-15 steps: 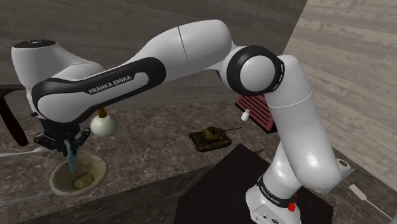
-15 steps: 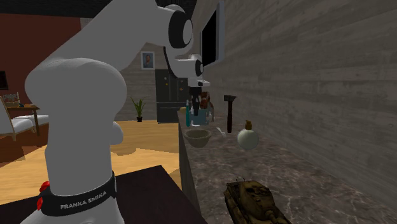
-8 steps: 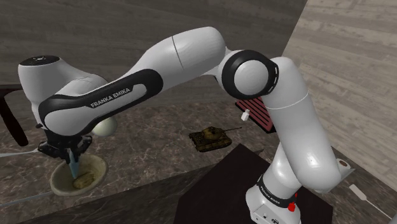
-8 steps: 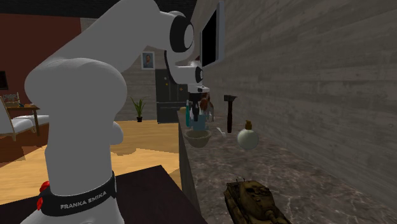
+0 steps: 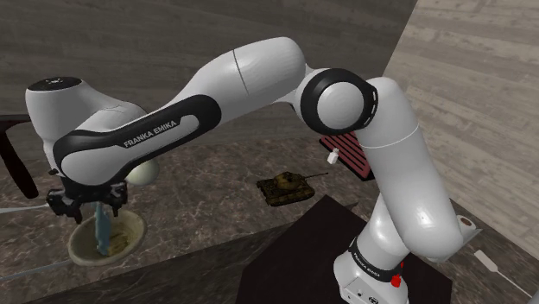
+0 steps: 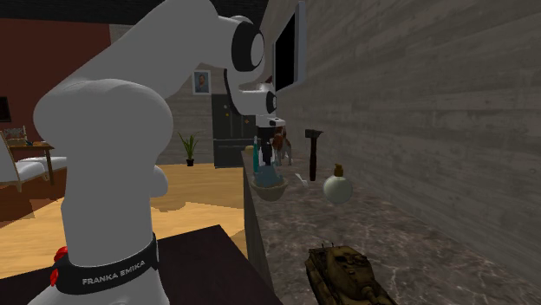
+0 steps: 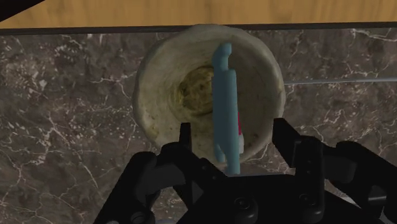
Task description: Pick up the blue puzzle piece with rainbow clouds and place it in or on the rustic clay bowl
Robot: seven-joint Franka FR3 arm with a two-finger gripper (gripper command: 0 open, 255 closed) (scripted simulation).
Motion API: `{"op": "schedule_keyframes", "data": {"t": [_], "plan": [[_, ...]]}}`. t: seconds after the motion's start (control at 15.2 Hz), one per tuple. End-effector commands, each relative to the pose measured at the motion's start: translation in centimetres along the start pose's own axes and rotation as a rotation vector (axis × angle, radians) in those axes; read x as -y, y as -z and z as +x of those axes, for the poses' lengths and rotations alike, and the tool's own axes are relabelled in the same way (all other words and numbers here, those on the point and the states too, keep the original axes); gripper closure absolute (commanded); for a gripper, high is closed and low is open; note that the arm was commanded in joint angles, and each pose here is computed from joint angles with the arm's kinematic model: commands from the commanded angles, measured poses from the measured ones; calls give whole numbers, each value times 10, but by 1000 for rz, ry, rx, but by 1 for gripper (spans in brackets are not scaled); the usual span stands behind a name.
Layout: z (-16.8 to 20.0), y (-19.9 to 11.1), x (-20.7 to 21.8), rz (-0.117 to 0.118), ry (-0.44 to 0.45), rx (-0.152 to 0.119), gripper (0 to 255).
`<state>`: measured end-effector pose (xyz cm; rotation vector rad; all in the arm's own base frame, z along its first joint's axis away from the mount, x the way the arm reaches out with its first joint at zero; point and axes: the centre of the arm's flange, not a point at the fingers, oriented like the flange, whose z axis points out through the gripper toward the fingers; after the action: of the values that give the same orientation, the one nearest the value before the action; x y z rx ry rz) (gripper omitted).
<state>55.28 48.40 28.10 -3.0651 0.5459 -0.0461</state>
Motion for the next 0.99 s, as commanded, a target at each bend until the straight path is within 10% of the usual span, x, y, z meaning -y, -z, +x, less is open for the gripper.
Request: {"op": "schedule_keyframes", "data": {"t": [0.0, 0.92], "plan": [[0, 0, 0, 0, 0, 0, 0], [0, 50, 0, 0, 0, 0, 0]]}}
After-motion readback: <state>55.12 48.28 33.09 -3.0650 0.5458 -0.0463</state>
